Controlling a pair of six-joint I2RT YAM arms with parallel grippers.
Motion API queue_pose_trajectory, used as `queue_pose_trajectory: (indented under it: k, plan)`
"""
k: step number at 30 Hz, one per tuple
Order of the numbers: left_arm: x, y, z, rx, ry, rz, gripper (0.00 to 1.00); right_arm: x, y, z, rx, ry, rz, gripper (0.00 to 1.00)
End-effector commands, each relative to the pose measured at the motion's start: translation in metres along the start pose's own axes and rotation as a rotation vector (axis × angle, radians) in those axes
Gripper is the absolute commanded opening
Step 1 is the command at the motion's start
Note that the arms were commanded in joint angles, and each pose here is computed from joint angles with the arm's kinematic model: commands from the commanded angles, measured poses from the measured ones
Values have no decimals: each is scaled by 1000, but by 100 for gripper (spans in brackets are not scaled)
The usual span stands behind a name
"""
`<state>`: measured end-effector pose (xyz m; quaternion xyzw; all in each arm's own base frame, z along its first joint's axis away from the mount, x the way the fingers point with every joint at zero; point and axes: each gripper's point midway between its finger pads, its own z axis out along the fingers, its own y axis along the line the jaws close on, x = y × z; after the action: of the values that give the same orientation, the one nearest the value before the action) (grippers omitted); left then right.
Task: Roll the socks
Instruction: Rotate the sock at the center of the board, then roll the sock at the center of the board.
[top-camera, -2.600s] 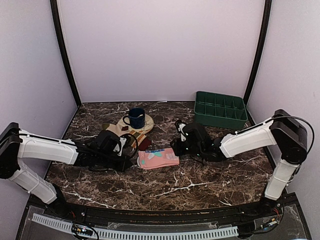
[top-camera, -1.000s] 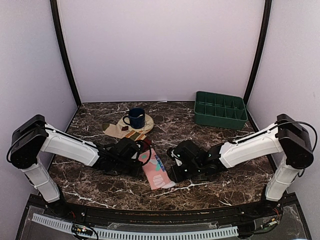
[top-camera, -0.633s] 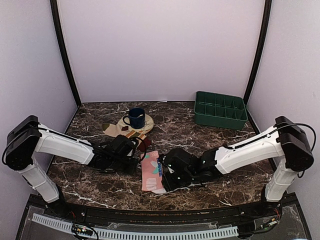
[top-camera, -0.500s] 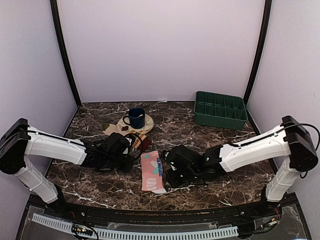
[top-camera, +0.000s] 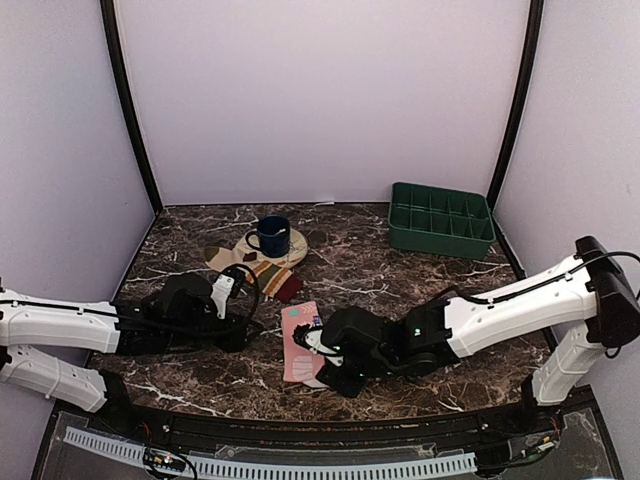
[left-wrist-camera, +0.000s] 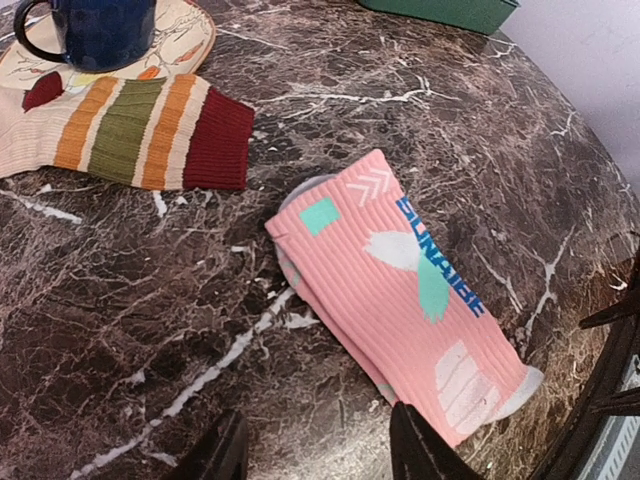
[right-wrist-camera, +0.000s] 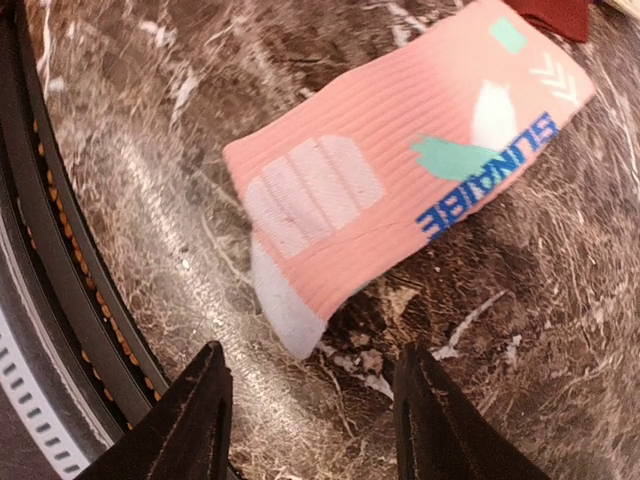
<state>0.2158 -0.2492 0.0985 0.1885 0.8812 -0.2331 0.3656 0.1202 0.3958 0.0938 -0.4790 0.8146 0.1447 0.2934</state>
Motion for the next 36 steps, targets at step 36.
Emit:
queue_pose_trajectory:
  k: [36]
  plan:
    - [0,-7,-15,75,-110,29,49,39,23,55,83,121,-578,35]
